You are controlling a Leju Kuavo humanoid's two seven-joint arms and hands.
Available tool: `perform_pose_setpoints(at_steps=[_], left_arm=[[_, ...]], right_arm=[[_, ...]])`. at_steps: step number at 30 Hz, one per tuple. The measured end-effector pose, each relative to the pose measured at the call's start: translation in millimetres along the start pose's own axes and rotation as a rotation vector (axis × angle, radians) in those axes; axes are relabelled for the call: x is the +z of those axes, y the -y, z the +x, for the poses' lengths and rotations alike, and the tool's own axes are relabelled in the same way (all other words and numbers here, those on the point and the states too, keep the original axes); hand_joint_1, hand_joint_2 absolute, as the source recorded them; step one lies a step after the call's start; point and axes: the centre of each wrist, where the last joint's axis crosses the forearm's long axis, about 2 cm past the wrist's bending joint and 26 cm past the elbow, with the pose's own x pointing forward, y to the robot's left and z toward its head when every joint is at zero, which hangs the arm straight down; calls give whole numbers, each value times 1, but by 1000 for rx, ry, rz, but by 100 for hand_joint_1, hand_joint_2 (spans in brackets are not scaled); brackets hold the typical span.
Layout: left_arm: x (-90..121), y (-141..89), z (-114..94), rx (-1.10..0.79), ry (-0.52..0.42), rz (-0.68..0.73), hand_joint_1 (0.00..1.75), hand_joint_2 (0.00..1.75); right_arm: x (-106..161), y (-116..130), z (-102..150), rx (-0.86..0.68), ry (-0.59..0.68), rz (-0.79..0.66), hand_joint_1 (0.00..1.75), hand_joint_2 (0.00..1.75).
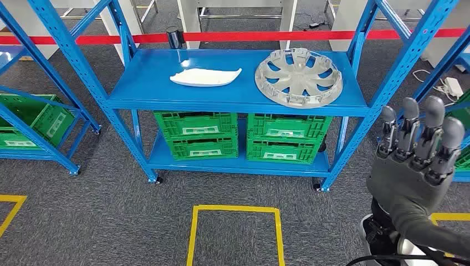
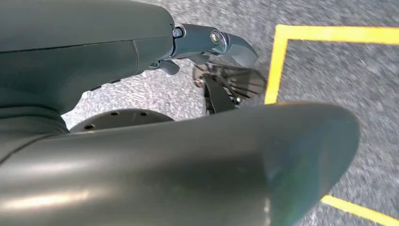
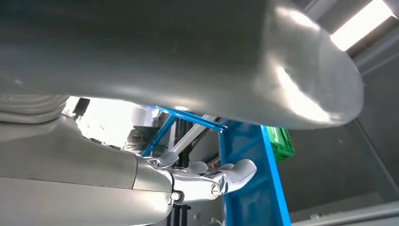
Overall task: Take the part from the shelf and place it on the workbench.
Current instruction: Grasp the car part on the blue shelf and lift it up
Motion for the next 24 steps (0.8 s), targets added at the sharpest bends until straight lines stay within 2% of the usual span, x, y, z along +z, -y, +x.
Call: perform_pose_setpoints(at_steps=[24], left_arm=[[1,-2,-4,-14,-4,2,0,0]], right_arm=[[5,-2,2,-8,-14,-2,0,0]])
